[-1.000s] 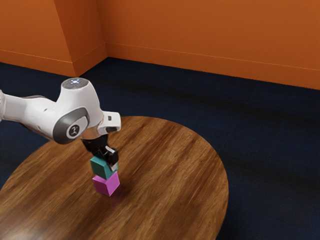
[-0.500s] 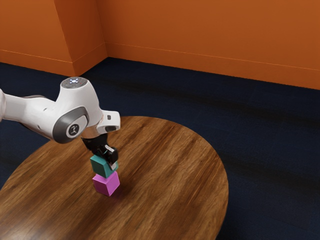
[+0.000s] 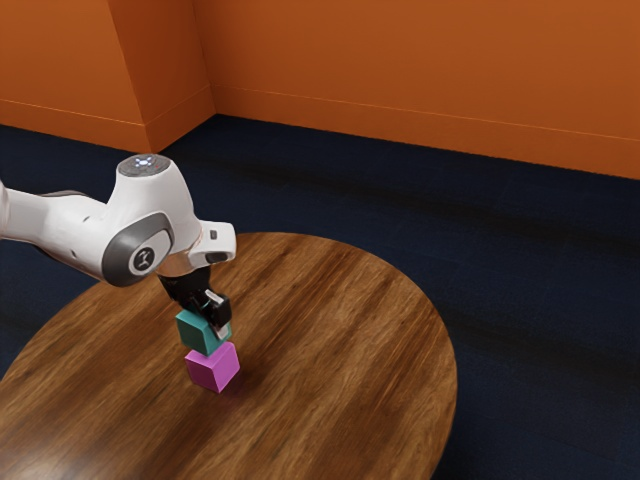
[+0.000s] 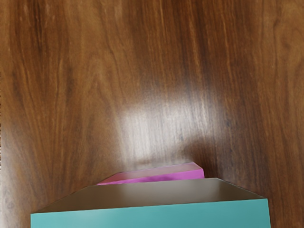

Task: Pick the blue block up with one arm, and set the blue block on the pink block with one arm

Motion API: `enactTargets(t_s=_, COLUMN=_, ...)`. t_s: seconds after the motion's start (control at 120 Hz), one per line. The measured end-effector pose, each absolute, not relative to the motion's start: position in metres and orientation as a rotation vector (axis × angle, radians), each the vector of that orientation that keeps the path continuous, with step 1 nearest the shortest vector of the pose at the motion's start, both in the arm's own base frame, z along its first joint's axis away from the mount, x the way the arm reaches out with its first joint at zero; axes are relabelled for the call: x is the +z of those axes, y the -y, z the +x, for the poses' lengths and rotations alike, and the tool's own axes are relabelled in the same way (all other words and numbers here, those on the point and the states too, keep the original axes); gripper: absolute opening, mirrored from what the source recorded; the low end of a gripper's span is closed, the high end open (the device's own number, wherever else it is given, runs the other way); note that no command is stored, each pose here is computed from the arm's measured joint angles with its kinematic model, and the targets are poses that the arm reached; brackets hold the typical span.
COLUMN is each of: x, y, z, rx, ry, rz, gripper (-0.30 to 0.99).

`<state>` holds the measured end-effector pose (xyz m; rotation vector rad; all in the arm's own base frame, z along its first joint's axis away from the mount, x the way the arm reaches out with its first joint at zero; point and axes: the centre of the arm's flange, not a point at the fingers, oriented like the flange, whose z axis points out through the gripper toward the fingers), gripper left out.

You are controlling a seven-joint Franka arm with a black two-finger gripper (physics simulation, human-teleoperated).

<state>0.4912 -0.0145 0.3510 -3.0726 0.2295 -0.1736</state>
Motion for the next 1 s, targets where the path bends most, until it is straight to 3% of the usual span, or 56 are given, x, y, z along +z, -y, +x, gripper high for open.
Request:
enactTargets(t_s=0.233, x=0.351, y=0.014, z=0.491, rx=-0.169, ry=-0.239, rz=-3.082, gripper=0.57)
enactTargets(t_s=0.475, x=0.369, y=0.014, z=0.49, rx=-0.215, ry=-0.253, rz=-3.066, gripper=0.65)
enactTargets(t_s=0.75, x=0.45, y=0.024, z=0.479, rx=-0.341, ry=-0.273, rz=-2.992, gripper=0.68)
enactTargets(t_s=0.842, x=0.508, y=0.029, z=0.491, rx=-0.432, ry=-0.271, rz=-2.969, gripper=0.69)
enactTargets(t_s=1.0, x=0.523, y=0.029, z=0.488, rx=-0.368, ry=-0.263, rz=-2.976, gripper=0.69)
